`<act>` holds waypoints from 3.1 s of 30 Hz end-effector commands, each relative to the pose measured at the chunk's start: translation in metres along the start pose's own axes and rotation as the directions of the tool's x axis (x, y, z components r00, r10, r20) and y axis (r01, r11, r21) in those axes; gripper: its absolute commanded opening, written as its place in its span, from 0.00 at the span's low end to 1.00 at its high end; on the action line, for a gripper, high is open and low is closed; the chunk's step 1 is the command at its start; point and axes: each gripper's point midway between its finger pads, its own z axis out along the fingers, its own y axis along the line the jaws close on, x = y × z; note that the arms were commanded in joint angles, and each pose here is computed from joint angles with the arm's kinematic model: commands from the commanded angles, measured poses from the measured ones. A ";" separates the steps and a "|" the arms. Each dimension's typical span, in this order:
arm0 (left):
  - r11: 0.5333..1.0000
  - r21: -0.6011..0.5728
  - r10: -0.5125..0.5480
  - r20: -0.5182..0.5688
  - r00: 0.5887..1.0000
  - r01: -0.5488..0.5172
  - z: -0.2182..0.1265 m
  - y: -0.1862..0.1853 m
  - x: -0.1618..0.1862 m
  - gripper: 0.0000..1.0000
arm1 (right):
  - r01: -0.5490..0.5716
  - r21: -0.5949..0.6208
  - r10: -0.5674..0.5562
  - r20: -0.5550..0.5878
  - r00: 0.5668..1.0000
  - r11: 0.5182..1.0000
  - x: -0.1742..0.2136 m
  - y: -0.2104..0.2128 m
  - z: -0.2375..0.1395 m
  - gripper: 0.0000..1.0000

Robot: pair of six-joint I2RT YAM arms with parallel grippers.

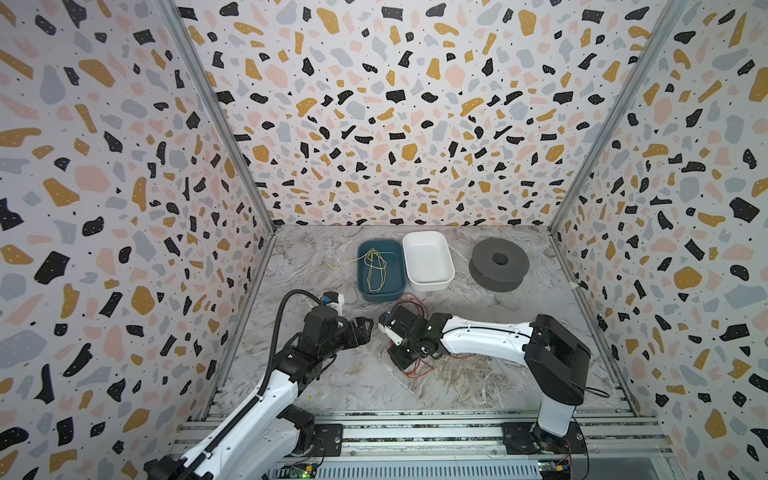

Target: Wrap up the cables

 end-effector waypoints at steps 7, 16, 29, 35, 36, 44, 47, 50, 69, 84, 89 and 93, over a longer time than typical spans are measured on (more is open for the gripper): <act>1.000 0.030 -0.005 0.013 1.000 0.005 0.002 -0.004 0.000 0.88 | -0.009 0.048 0.009 0.013 1.000 0.999 0.000 -0.007 -0.004 0.13; 0.972 0.230 -0.056 -0.018 0.998 0.059 0.000 -0.055 -0.022 0.87 | 0.033 0.005 -0.034 0.265 0.964 0.999 -0.032 -0.025 -0.061 0.00; 0.902 0.413 -0.115 -0.048 0.992 0.124 -0.005 -0.118 -0.032 0.67 | 0.163 -0.035 -0.125 0.496 0.860 0.986 -0.053 -0.037 -0.129 0.00; 0.884 0.437 -0.159 -0.053 0.986 0.166 -0.003 -0.126 -0.033 0.50 | 0.202 -0.046 -0.138 0.581 0.802 0.978 -0.061 -0.033 -0.149 0.00; 0.884 0.437 -0.157 -0.052 0.986 0.164 -0.002 -0.127 -0.034 0.50 | 0.211 -0.059 -0.136 0.593 0.793 0.976 -0.061 -0.033 -0.153 0.00; 0.944 0.328 -0.013 -0.042 0.999 0.026 0.022 -0.118 -0.037 0.50 | 0.281 -0.081 -0.160 0.657 0.737 0.956 -0.057 -0.033 -0.172 0.00; 0.939 0.343 0.013 -0.054 0.998 0.006 0.029 -0.127 -0.043 0.52 | 0.284 -0.063 -0.175 0.656 0.734 0.957 -0.052 -0.037 -0.173 0.00; 0.933 0.361 0.015 -0.047 0.999 0.003 0.036 -0.132 -0.046 0.52 | 0.305 -0.052 -0.195 0.664 0.722 0.951 -0.047 -0.038 -0.176 0.00; 0.939 0.335 0.081 -0.011 0.997 -0.072 0.057 -0.092 -0.005 0.51 | 0.167 -0.169 -0.012 0.667 0.745 0.971 -0.037 -0.078 -0.182 0.00; 0.923 0.329 0.193 0.055 0.980 -0.201 0.091 -0.120 -0.012 0.45 | 0.127 -0.240 0.059 0.641 0.766 0.962 -0.040 -0.081 -0.179 0.00; 0.924 0.322 0.207 0.038 0.978 -0.208 0.102 -0.121 -0.007 0.40 | 0.111 -0.245 0.075 0.639 0.765 0.963 -0.042 -0.083 -0.179 0.00; 0.927 0.310 0.213 0.025 0.977 -0.210 0.106 -0.119 -0.004 0.36 | 0.093 -0.238 0.084 0.639 0.764 0.967 -0.044 -0.087 -0.180 0.00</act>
